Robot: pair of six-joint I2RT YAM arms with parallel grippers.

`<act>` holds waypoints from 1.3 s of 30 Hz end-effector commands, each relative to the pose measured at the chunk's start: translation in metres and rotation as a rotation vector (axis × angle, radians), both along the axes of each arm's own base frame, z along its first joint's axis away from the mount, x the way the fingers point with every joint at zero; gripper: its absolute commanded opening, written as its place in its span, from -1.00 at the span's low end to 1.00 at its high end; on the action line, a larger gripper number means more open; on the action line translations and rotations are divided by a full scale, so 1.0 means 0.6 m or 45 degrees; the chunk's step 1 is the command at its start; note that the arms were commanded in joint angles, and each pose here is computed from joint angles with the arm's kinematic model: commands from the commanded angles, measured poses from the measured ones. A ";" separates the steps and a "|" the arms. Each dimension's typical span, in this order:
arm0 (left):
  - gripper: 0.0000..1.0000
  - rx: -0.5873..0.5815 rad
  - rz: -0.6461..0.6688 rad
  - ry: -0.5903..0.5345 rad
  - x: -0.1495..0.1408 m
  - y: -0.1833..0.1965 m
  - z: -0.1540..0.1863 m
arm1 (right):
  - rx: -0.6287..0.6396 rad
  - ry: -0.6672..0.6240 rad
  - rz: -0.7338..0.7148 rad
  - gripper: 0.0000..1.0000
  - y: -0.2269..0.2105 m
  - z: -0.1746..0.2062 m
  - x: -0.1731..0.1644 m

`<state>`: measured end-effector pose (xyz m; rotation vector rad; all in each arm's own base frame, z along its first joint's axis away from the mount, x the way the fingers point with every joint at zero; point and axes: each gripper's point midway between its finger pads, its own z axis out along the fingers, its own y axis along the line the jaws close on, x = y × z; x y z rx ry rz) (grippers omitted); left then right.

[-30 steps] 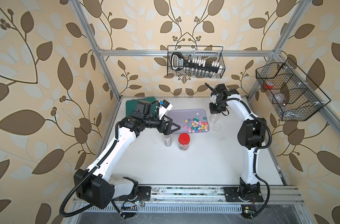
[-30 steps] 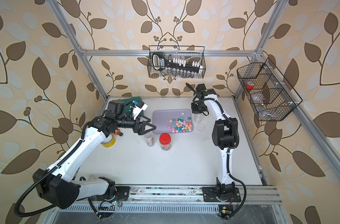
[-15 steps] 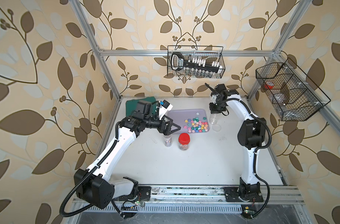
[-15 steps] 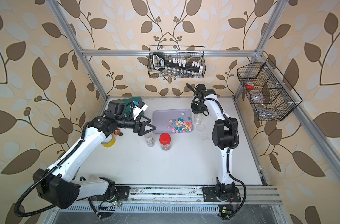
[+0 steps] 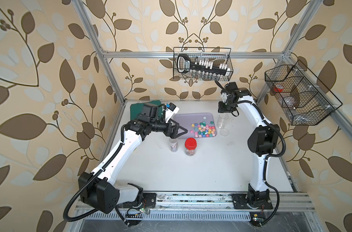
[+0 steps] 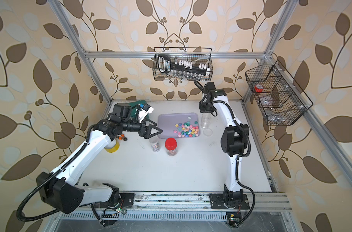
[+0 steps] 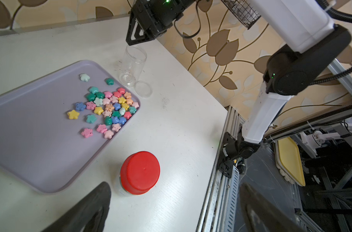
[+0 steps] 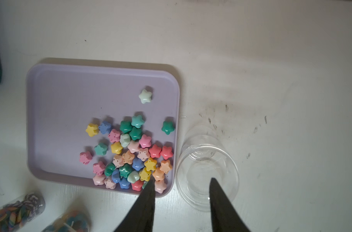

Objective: Pour the candies out of the jar
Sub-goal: Place the jar at the center of the board, then pick up the jar from the center of the board.

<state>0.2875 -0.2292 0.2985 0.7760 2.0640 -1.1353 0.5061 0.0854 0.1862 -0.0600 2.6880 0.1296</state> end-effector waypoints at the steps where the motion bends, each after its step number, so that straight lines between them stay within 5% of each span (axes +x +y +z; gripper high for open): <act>1: 0.98 0.012 0.082 -0.107 0.028 0.006 0.043 | 0.000 -0.110 0.033 0.23 0.016 0.073 -0.016; 10: 0.98 0.168 0.387 -0.150 0.072 0.057 0.076 | 0.051 -0.199 0.167 0.80 0.092 0.118 -0.092; 19: 0.98 0.243 0.603 -0.082 0.079 0.098 0.050 | 0.207 -0.243 0.312 0.83 0.182 0.099 -0.184; 33: 0.98 0.277 0.763 -0.039 0.077 0.130 -0.012 | 0.238 -0.242 0.334 0.85 0.215 0.069 -0.296; 39: 0.98 0.283 0.811 -0.043 0.110 0.130 -0.019 | 0.246 -0.256 0.406 0.87 0.253 0.078 -0.336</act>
